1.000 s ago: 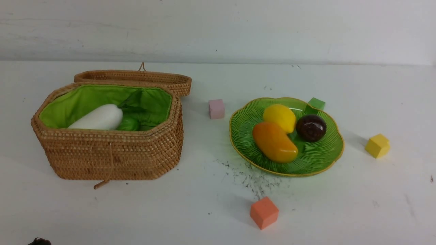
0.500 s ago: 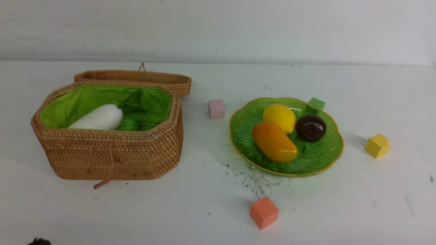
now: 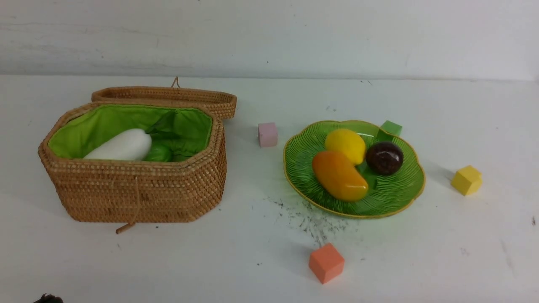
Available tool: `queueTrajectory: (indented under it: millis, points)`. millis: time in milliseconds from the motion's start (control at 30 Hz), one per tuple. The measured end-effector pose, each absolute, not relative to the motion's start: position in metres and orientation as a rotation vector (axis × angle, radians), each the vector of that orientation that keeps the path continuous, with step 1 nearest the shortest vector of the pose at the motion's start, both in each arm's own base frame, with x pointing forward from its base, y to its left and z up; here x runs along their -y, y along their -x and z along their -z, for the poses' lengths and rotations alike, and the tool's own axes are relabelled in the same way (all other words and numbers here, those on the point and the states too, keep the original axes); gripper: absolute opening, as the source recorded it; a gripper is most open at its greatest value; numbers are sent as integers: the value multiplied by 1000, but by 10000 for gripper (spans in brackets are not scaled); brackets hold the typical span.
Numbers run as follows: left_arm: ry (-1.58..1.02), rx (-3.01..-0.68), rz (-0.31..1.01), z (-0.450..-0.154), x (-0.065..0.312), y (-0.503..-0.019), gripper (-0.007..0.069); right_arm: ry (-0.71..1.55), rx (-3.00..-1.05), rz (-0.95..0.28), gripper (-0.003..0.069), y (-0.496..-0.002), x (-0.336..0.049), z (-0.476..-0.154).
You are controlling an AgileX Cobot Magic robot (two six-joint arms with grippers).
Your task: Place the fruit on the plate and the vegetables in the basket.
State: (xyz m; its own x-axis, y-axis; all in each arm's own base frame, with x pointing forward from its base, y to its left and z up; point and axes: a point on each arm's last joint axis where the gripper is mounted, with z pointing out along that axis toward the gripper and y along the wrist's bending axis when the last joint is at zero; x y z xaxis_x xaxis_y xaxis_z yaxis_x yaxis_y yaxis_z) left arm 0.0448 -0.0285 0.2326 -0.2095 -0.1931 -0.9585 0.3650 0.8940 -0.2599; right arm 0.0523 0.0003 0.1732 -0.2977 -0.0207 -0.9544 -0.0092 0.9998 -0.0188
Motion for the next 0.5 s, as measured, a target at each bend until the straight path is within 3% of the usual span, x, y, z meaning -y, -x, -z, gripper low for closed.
queueTrajectory:
  millis: [500]
  points:
    - [-133, -1709, 510, -233, 28, -45, 29, 22, -1873, 11, 8, -52, 0, -173]
